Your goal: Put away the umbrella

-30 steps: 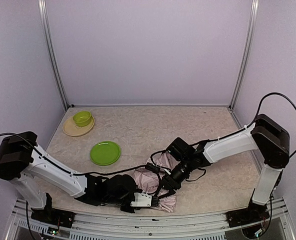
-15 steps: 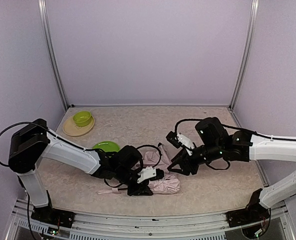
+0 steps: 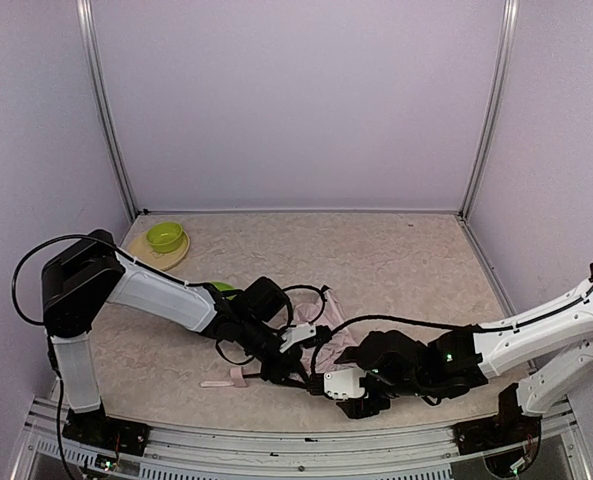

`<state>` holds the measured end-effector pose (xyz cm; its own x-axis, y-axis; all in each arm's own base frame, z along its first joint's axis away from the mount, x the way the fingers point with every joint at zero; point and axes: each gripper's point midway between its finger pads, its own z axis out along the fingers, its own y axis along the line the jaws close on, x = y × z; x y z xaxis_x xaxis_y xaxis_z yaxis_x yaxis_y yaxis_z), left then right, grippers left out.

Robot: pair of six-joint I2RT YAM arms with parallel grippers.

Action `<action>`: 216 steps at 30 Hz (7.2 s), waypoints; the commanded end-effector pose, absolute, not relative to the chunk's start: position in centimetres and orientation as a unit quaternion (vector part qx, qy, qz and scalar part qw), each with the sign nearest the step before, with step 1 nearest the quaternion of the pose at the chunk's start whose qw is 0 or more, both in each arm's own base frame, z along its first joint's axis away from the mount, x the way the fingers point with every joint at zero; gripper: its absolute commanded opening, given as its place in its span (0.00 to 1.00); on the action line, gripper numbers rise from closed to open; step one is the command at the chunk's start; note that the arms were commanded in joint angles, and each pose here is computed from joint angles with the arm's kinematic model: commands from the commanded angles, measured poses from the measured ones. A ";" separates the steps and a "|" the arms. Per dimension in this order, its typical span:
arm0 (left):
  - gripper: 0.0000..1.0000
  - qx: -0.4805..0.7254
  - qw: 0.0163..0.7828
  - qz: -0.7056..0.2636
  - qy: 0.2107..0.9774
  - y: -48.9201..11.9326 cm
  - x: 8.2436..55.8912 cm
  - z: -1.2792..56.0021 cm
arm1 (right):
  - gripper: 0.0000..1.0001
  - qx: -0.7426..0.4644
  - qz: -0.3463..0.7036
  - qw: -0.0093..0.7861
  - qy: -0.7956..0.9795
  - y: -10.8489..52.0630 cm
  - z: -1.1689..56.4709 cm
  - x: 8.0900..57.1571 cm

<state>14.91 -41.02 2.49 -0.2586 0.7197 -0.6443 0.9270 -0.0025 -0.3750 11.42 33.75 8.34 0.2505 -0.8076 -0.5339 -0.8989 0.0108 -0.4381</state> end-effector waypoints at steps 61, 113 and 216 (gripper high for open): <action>0.77 0.626 0.485 -0.143 0.594 -36.5 11.6 13.0 | 0.00 -0.393 0.380 -0.142 0.825 33.3 -3.1 6.5; 0.18 0.552 0.072 -0.315 0.769 -36.7 14.4 -1.8 | 0.62 -0.631 0.138 0.465 0.606 34.6 17.4 12.4; 0.37 0.732 0.269 -0.191 0.595 -37.5 8.6 1.2 | 0.62 -0.464 0.398 -0.042 0.790 34.2 2.0 9.7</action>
<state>8.82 -39.69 4.01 0.2907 0.7164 -0.6342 0.9528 -0.1563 0.2602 8.85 35.89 3.89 -0.5493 -0.7689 -0.3272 -0.6645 0.1644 0.7290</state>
